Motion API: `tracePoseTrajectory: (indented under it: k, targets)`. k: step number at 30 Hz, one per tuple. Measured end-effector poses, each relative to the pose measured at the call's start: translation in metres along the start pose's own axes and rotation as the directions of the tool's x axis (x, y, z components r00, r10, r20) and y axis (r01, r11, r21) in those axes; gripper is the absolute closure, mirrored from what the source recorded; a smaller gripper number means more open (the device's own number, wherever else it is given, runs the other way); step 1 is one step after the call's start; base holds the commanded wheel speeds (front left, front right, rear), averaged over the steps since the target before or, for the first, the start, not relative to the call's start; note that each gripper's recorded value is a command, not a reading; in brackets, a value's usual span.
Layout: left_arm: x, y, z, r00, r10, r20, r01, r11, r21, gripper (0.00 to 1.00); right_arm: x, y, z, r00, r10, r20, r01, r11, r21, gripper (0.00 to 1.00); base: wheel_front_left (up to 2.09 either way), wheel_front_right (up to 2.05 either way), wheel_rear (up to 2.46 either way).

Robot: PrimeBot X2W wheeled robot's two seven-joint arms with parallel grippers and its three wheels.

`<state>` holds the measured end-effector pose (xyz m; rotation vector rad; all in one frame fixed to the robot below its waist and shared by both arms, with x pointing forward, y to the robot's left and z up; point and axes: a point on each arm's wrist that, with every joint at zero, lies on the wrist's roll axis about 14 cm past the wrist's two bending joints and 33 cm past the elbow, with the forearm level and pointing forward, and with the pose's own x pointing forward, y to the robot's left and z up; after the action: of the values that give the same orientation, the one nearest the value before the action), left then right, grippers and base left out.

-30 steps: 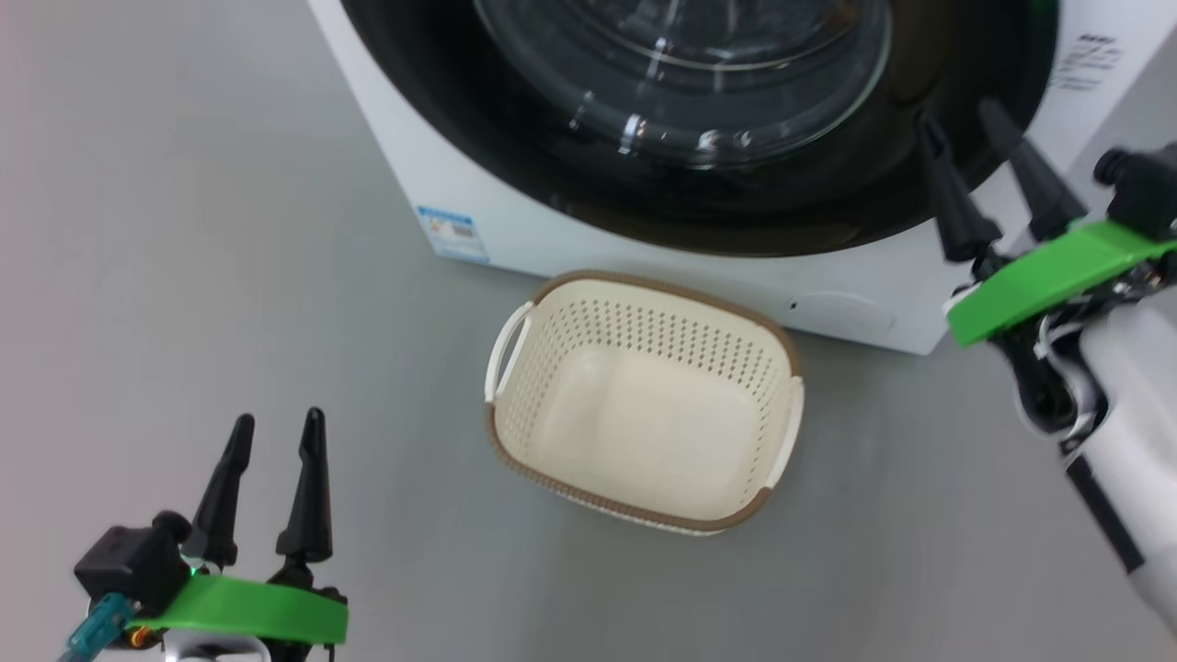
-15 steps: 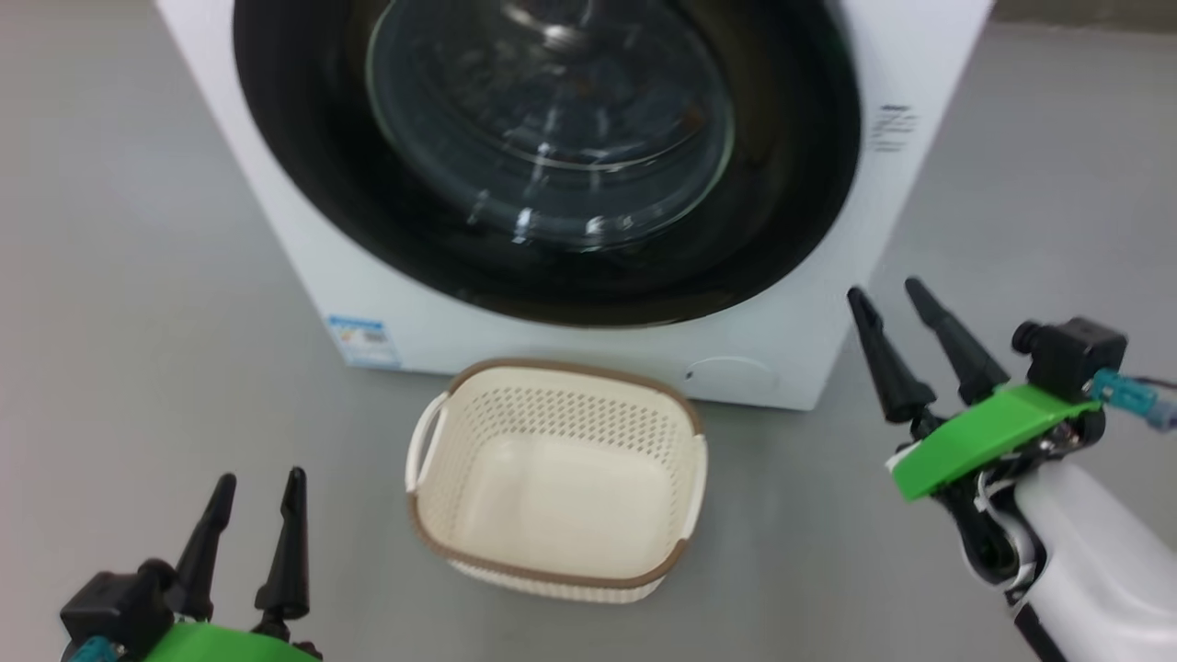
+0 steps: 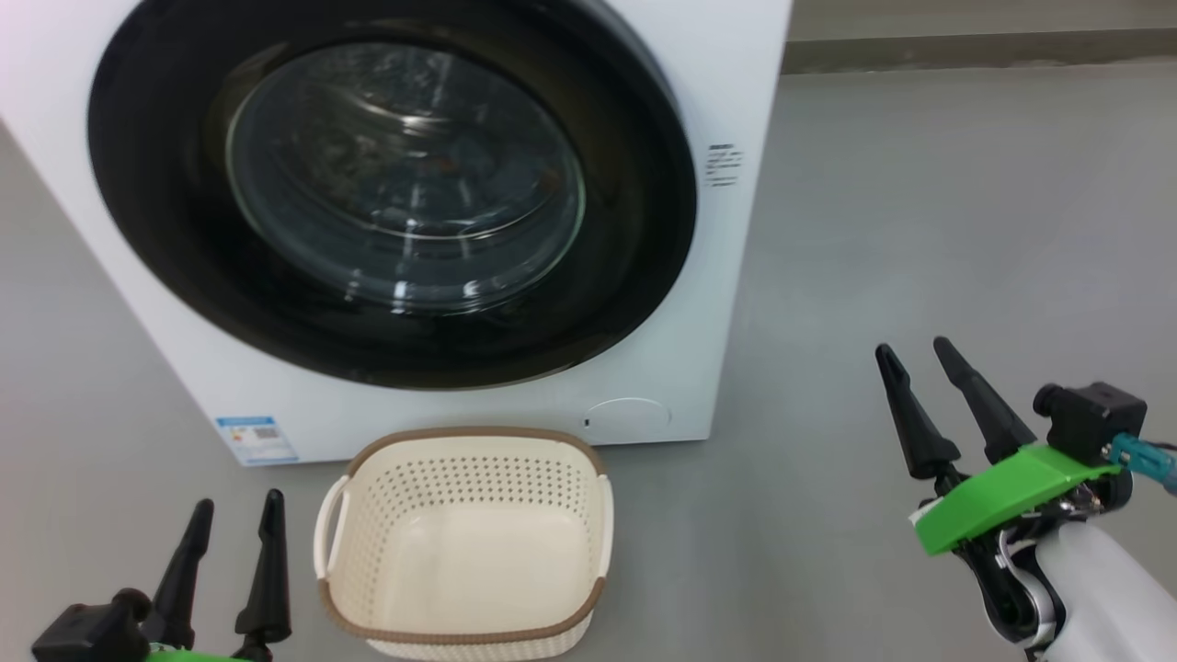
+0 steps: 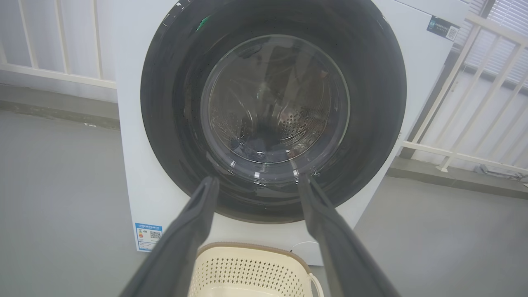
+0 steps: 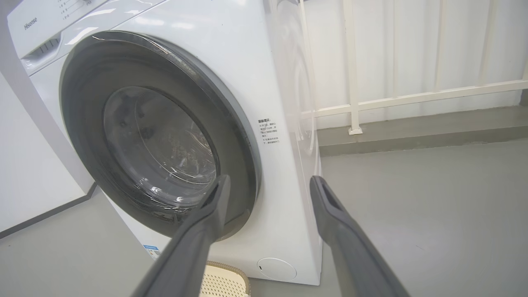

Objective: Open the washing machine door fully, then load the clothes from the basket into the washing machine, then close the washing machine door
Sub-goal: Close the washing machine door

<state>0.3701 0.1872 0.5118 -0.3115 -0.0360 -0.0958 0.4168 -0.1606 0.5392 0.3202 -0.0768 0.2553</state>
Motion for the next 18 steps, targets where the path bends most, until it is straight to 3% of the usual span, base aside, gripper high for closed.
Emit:
tracePoseTrajectory:
  k: [7, 18]
  targets:
    - [0.004, -0.017, 0.004, 0.999, -0.049, 0.014, 0.049, 0.999, -0.024, 0.0, -0.028, -0.025, 0.005, 0.996, -0.091, 0.021, 0.091, 0.996, -0.01, 0.0, 0.0, 0.0, 0.0]
    - [0.003, -0.025, 0.006, 0.997, -0.073, 0.021, 0.074, 0.997, -0.022, 0.0, -0.039, -0.029, 0.009, 0.993, -0.113, 0.04, 0.115, 0.993, -0.028, 0.0, 0.0, 0.0, 0.0]
